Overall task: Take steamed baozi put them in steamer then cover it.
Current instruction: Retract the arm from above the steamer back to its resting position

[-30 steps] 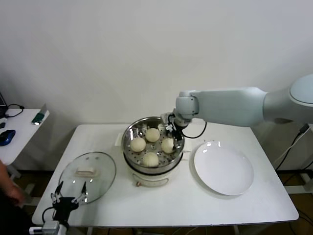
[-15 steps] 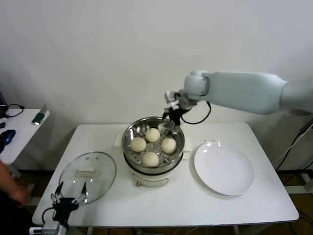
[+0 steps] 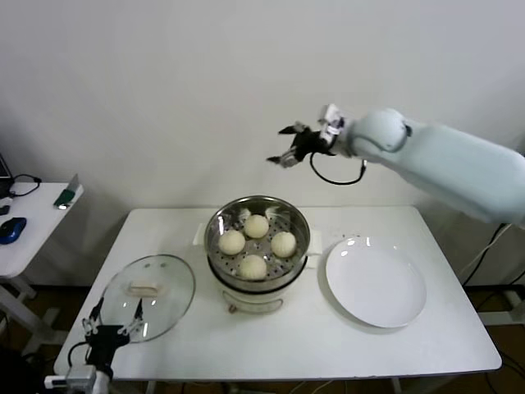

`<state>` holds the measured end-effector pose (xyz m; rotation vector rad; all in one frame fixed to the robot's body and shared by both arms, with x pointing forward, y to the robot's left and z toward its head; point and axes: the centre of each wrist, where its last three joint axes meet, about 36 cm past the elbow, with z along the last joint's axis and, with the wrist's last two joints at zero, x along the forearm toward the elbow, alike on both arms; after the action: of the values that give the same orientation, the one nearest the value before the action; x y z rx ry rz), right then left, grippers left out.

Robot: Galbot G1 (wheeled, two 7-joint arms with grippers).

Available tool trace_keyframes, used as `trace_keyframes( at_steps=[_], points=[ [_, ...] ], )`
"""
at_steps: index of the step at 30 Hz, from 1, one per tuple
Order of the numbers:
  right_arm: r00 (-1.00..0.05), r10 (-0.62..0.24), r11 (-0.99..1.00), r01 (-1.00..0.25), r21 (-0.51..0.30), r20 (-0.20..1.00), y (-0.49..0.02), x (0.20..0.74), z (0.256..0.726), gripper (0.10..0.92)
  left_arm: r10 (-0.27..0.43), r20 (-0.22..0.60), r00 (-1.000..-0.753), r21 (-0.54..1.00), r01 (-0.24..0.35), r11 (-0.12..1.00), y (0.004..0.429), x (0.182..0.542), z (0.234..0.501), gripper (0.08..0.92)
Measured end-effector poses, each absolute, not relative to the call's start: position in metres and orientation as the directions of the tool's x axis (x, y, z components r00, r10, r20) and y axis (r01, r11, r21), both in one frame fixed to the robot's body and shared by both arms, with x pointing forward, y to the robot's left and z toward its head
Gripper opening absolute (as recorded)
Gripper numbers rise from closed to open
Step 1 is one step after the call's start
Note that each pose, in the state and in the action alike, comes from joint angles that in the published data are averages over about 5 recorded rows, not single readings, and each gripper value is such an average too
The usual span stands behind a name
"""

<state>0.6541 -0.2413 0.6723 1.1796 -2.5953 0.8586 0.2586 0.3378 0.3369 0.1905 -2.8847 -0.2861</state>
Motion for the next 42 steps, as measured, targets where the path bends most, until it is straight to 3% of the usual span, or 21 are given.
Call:
trace_keyframes(
  at_steps=[9, 23, 34, 42],
  points=[
    [-0.858, -0.484, 0.780, -0.512, -0.360, 0.172, -0.321, 0.602, 0.599, 0.823, -0.154, 0.207, -0.966, 0.214, -0.109, 0.971, 0.338, 0.265, 0.343, 0.823],
    [-0.962, -0.271, 0.938, -0.267, -0.219, 0.012, -0.397, 0.493, 0.464, 0.823, -0.175, 0.158, -0.972, 0.274, -0.127, 0.953, 0.344, 0.268, 0.354, 0.823],
    [-0.981, -0.194, 0.969, -0.192, -0.156, 0.003, -0.392, 0.385, 0.356, 0.823, -0.198, 0.090, -0.976, 0.423, -0.143, 0.895, 0.352, 0.265, 0.362, 0.823],
    [-0.985, -0.172, 0.979, -0.173, -0.107, 0.014, -0.370, 0.326, 0.308, 0.823, -0.214, -0.024, -0.977, 0.693, -0.170, 0.700, 0.362, 0.265, 0.358, 0.823]
  ],
)
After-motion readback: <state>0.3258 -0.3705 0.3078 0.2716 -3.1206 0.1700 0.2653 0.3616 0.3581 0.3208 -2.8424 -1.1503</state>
